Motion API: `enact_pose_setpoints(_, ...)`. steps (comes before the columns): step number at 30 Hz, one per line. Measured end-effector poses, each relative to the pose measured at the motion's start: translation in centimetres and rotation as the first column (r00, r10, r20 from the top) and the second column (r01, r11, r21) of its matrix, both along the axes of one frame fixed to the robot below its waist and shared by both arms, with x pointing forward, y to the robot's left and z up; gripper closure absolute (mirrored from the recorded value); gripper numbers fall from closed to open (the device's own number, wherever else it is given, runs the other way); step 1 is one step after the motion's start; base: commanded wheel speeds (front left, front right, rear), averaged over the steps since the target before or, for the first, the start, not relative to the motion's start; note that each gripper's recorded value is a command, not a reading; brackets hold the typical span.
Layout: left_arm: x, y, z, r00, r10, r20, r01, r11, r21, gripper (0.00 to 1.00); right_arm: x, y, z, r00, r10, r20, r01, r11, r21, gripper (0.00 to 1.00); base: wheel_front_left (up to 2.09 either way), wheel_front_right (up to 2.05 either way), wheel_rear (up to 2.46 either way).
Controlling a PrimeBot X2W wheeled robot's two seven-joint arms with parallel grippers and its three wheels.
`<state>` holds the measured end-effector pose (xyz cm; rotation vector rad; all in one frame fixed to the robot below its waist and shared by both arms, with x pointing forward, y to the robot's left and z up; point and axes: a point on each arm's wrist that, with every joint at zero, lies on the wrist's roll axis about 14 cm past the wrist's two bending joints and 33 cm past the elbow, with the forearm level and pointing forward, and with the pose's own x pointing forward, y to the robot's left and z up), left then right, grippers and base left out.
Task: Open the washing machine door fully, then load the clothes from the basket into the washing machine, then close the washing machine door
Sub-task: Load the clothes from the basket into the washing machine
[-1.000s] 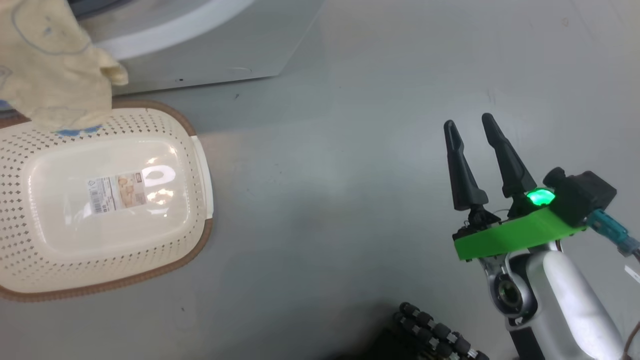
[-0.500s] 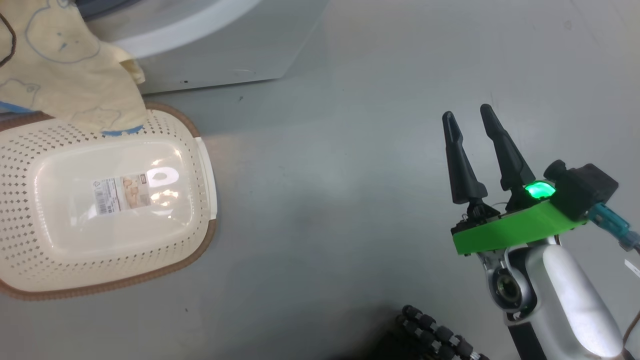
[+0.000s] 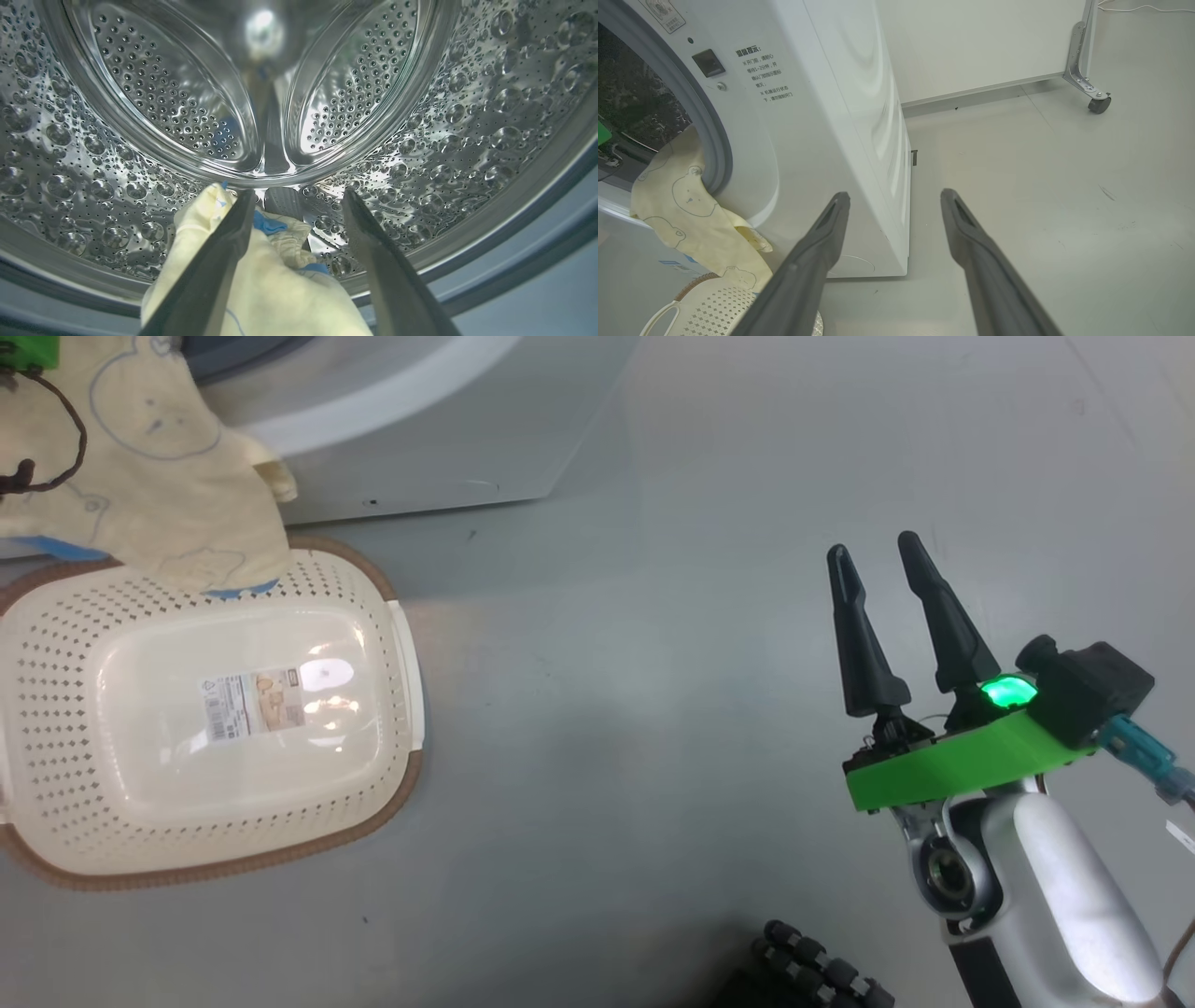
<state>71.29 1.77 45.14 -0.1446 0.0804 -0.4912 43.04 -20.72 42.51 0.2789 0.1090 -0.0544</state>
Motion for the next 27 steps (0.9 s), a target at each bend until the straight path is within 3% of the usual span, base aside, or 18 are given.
enact_pose_setpoints(19,-4.6,0.6,2.8,0.999,0.029,0.033,-0.024,0.987,-0.161,0.0,0.6,0.9,2.1,0.997,0.025,0.067,-0.026,1.0,0.01,0.0,0.0,0.0,0.0)
enact_pose_setpoints(27,-8.7,2.4,2.3,0.998,0.062,0.016,-0.059,0.985,-0.162,0.0,0.2,0.7,3.6,0.994,0.033,0.103,-0.034,0.999,0.002,0.0,0.0,0.0,0.0)
